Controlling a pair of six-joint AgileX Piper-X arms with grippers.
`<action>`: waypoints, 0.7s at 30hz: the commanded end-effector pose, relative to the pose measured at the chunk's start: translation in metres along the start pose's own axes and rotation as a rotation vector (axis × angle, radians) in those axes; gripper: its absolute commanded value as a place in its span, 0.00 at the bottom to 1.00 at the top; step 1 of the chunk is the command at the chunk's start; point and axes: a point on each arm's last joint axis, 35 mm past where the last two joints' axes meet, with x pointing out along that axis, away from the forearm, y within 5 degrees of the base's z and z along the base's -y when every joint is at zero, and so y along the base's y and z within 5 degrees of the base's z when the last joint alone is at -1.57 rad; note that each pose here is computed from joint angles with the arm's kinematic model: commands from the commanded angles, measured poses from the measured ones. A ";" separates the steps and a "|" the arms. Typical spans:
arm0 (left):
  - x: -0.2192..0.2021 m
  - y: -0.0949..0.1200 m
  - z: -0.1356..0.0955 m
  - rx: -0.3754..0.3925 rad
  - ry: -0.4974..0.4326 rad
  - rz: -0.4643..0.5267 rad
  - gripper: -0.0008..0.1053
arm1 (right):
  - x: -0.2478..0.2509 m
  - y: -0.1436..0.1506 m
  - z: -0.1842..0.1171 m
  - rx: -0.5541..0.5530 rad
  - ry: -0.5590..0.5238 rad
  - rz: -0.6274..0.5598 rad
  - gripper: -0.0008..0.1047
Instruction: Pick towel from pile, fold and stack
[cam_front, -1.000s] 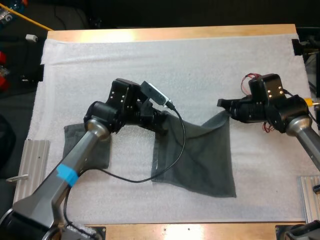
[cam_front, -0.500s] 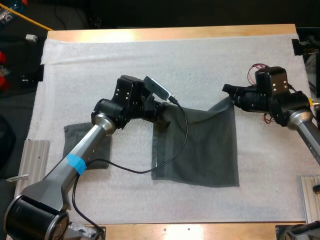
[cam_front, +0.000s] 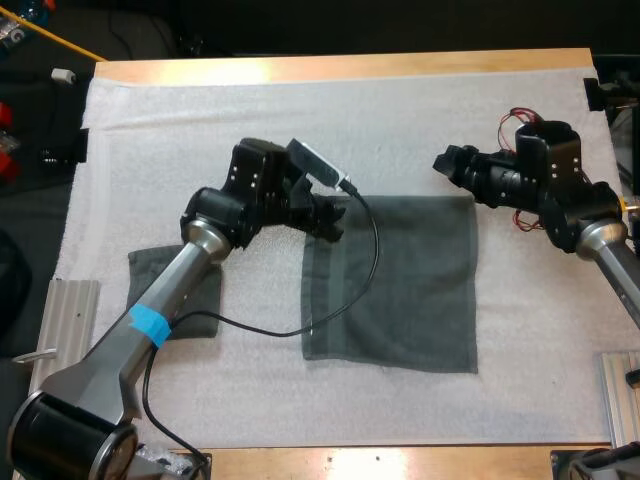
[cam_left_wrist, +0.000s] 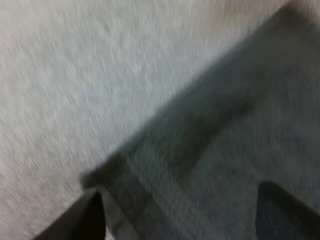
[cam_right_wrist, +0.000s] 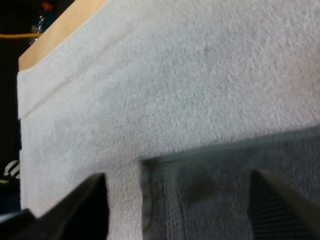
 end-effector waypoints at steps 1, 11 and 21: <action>-0.014 -0.004 0.008 0.001 -0.030 0.009 0.56 | -0.010 0.006 0.005 -0.048 -0.029 0.028 0.60; -0.108 -0.031 0.010 0.014 -0.120 0.009 0.55 | -0.093 0.031 -0.007 -0.294 -0.031 -0.046 0.60; -0.207 -0.060 -0.031 -0.030 -0.150 0.005 0.55 | -0.195 0.051 -0.049 -0.344 -0.033 -0.071 0.60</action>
